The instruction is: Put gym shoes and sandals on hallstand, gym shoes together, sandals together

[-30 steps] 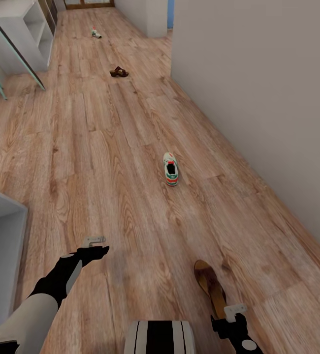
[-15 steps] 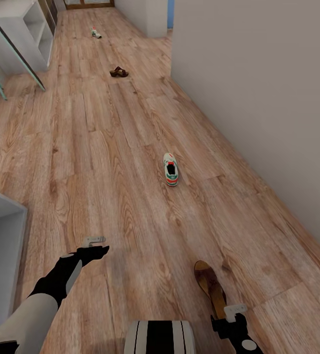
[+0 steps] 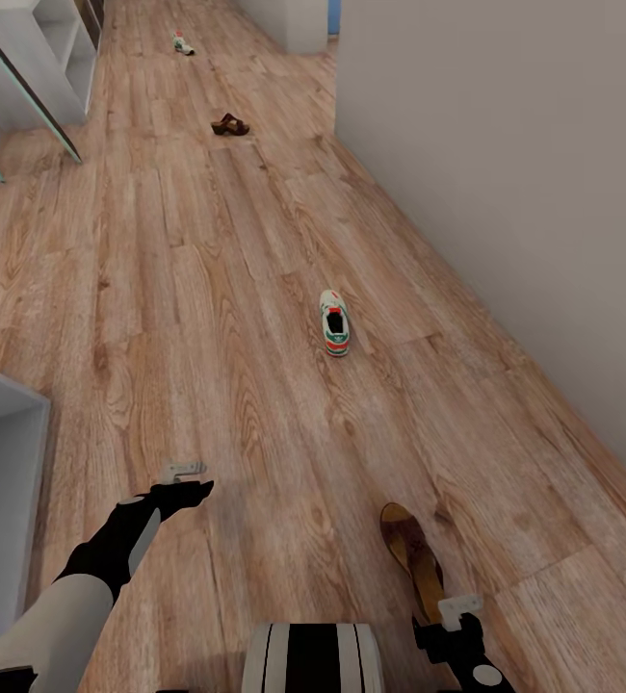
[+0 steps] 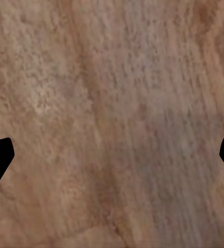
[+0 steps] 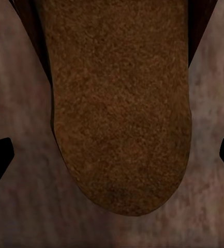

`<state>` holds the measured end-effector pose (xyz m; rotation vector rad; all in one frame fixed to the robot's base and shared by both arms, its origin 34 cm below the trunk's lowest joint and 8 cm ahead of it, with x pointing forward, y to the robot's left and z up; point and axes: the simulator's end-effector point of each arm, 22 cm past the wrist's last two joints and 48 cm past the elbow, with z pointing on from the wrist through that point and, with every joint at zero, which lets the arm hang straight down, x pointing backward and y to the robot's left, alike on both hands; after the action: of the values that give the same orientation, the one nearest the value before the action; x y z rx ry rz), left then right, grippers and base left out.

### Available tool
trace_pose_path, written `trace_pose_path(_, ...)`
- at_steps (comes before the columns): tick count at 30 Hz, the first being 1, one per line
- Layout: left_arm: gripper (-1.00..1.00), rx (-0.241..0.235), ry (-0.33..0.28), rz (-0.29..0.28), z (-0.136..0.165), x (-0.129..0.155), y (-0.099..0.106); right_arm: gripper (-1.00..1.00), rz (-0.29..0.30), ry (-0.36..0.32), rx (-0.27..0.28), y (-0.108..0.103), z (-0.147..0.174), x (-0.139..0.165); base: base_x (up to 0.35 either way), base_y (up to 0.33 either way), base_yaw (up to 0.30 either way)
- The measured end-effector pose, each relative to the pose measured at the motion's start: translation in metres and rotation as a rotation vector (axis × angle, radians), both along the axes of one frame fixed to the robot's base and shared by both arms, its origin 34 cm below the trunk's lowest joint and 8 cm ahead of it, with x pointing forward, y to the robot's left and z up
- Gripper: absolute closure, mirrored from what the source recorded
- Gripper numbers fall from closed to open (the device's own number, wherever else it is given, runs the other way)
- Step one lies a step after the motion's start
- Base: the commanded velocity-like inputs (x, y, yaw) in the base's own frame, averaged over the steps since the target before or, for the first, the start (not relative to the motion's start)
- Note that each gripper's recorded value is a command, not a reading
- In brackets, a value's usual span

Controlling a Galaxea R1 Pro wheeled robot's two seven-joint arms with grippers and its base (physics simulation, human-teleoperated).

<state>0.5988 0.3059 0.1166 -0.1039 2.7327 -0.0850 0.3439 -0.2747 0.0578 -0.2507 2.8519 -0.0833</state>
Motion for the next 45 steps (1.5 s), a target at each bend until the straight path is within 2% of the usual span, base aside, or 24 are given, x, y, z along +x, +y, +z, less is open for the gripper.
trace_pose_path(20,-1.00,0.000,0.000,-0.001,-0.0002,-0.0006,0.0000,-1.00,0.000,0.000,0.000,0.0000,0.0000,0.0000,0.039,0.000,0.000)
trace_pose_path(21,-1.00,0.000,0.000,-0.001,-0.0002,-0.0006,0.0000,1.00,0.000,0.000,0.000,0.0000,0.0000,0.0000,0.014,0.000,0.000)
trace_pose_path(45,-1.00,0.004,-0.012,-0.002,0.0067,0.0041,0.0027,1.00,0.001,-0.011,0.000,0.0000,0.0034,0.0047,0.001,0.000,0.000)
